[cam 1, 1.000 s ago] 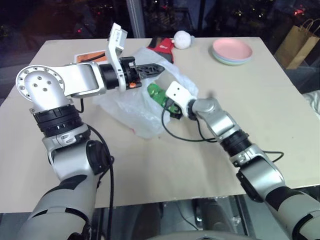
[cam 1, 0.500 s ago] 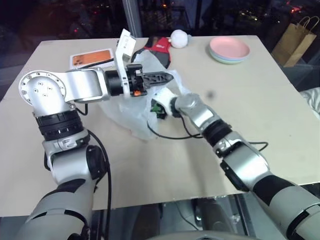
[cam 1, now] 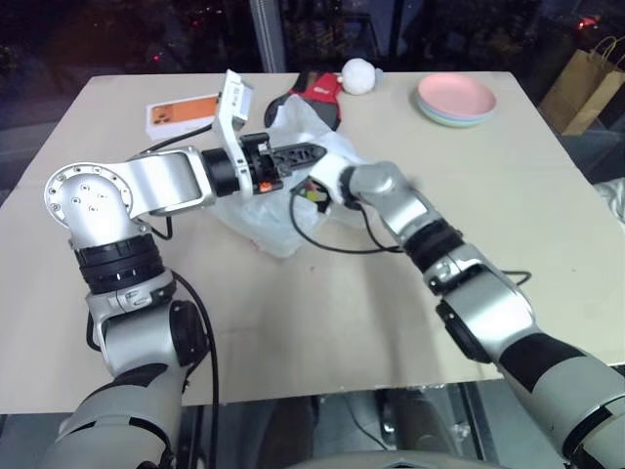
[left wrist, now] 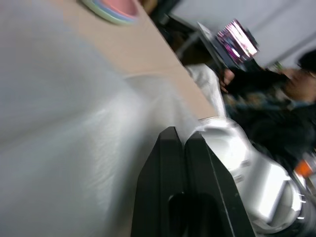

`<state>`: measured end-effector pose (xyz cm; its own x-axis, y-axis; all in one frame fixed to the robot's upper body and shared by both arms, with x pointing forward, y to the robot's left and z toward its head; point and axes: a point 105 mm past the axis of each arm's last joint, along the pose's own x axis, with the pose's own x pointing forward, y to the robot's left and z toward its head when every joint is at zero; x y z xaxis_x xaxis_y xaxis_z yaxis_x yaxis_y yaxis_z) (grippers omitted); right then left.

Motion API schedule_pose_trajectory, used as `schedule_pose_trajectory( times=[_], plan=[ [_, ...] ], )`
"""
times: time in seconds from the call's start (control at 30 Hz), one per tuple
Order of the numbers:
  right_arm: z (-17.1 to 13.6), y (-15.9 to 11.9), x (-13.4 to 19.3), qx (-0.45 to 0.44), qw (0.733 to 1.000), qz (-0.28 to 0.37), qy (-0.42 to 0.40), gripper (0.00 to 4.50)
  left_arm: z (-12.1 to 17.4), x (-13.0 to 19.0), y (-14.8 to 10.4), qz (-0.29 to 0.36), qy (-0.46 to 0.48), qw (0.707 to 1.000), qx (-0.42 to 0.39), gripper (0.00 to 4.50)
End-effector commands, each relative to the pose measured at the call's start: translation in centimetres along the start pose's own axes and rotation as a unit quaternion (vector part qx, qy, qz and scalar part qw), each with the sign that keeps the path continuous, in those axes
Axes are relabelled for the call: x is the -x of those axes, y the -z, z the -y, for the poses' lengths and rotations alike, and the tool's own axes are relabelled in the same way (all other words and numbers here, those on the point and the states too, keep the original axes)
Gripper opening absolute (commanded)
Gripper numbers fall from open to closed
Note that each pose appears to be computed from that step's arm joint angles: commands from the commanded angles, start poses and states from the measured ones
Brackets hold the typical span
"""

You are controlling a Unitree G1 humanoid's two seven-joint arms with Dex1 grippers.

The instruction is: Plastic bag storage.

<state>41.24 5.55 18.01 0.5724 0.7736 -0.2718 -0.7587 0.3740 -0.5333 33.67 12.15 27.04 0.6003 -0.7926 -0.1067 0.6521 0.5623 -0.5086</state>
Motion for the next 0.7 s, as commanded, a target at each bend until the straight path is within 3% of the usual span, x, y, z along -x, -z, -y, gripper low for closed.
schedule_pose_trajectory(
  times=[0.03,0.33,0.7],
  plan=[
    [0.0,-2.1,2.1,0.007,0.999,0.045,-0.007,4.42,-0.7,0.3,-1.3,0.036,-0.015,0.999,-0.005,0.0],
    [-3.4,-2.1,9.1,-0.087,0.992,0.09,-0.003,4.42,-1.7,0.0,-2.9,0.078,-0.015,0.997,-0.015,0.0],
    [1.3,0.1,13.1,-0.178,0.97,0.077,0.145,4.42,-1.1,0.6,-2.1,0.072,-0.011,0.994,-0.08,0.0]
  ],
)
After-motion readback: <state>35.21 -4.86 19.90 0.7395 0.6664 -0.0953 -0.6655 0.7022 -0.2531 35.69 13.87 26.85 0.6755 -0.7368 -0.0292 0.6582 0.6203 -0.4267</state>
